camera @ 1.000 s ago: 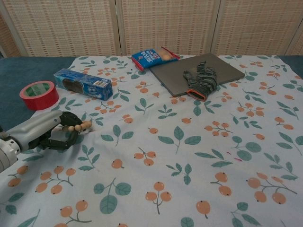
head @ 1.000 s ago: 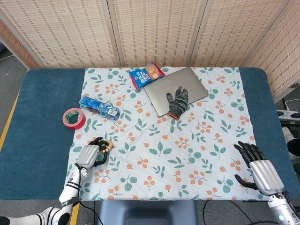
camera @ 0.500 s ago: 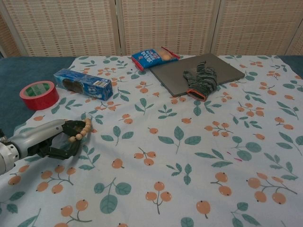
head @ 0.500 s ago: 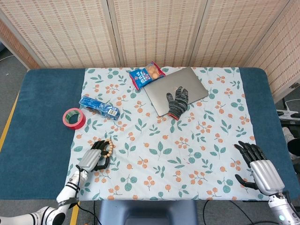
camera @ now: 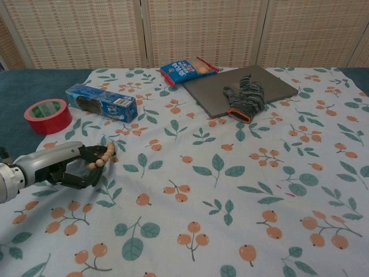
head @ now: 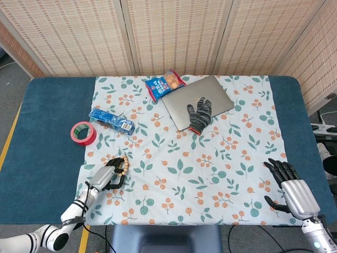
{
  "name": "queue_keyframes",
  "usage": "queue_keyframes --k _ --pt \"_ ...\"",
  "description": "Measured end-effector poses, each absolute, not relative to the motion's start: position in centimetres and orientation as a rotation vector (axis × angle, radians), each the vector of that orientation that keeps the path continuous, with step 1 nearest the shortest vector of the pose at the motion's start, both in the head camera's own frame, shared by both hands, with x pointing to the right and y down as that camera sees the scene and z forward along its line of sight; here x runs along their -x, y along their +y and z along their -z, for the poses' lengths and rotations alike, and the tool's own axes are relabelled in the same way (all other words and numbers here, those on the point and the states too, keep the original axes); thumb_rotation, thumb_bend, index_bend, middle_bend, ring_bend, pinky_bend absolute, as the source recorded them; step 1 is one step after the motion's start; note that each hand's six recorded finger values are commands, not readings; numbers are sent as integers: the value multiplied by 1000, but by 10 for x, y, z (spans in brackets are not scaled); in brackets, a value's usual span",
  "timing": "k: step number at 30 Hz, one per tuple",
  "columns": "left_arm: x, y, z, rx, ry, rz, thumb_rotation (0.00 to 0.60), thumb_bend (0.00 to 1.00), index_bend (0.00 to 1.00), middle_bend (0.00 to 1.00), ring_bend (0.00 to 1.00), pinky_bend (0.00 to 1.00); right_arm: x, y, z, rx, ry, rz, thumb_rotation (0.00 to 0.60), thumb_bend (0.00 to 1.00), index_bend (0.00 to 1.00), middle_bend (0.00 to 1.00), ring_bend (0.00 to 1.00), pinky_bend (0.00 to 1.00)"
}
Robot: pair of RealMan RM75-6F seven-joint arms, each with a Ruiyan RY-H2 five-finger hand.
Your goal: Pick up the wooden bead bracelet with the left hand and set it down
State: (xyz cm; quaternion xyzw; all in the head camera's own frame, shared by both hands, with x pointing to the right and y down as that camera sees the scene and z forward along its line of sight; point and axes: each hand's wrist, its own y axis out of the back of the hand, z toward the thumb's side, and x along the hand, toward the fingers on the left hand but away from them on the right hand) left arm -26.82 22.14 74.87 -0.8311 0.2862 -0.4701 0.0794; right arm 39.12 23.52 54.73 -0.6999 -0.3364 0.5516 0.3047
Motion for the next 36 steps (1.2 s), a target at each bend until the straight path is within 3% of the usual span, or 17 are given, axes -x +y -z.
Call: queue_keyframes --k 6,12,17,19,21,26,30,32,34,36 --pt "268 219 -750 2495 905 1418 590 270 0 0 0 0 -391 235 -548 1856 -889 -1462 600 208 0 0 0 0" --pt "269 211 -749 2507 1017 1419 311 236 0 0 0 0 -391 235 -548 1855 -891 -1462 600 207 0 0 0 0" --pt "270 210 -749 2486 1017 1423 199 212 16 0 0 0 -391 236 -548 1857 -889 -1463 600 207 0 0 0 0" --pt "270 209 -749 2483 1020 1424 132 190 81 0 0 0 -391 236 -549 1859 -887 -1463 600 207 0 0 0 0" --pt "270 210 -749 2487 1035 1428 108 176 121 0 0 0 -391 236 -548 1859 -891 -1462 600 207 0 0 0 0" --pt "270 211 -749 2484 1025 1437 101 180 128 0 0 0 -391 236 -548 1859 -894 -1461 600 207 0 0 0 0" --pt "269 210 -747 2466 1008 1422 114 254 78 0 0 0 -391 236 -548 1858 -893 -1460 600 207 0 0 0 0" --pt "267 210 -744 2452 988 1403 204 288 52 0 0 0 -391 236 -548 1859 -890 -1460 600 207 0 0 0 0" --pt "266 209 -739 2433 981 1368 331 323 29 0 0 0 -391 236 -548 1860 -887 -1460 600 207 0 0 0 0" --pt "266 208 -730 2386 970 1315 373 329 21 0 0 0 -391 236 -548 1858 -888 -1460 600 207 0 0 0 0"
